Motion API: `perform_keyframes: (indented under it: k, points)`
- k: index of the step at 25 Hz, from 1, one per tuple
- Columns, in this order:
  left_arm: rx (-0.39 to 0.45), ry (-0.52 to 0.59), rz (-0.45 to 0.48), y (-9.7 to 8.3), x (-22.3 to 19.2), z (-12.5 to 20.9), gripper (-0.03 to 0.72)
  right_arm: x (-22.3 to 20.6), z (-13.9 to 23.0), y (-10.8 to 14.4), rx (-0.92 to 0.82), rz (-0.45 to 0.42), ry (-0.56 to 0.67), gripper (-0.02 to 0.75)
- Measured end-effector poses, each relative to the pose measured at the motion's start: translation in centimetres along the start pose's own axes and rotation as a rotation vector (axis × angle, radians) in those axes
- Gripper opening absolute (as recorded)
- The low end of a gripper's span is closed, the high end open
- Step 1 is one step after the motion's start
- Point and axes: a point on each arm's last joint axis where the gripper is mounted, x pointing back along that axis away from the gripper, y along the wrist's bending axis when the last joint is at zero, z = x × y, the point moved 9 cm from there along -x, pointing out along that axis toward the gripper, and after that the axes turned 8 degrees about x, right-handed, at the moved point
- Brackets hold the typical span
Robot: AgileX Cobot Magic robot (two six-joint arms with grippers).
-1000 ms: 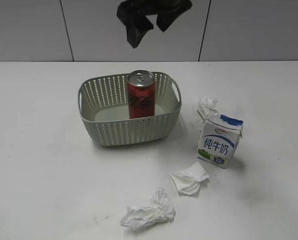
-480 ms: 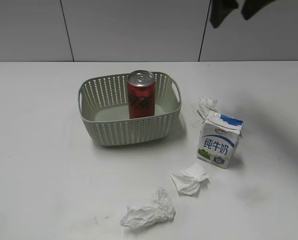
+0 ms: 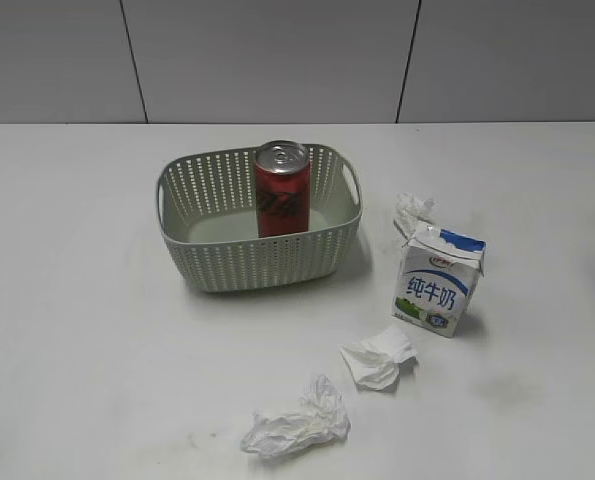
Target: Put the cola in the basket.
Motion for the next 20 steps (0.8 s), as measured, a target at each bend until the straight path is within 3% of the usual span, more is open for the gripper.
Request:
perform_keyframes:
  k: [11,20]
  points:
    - [0.0,0.0,0.0,0.0,0.0,0.0,0.364,4.4,14.4,2.5,-0.006,-0.015,0.055,0.591]
    - [0.0,0.0,0.0,0.0,0.0,0.0,0.364,4.2,23.3,3.8,-0.006,0.002,-0.048,0.591]
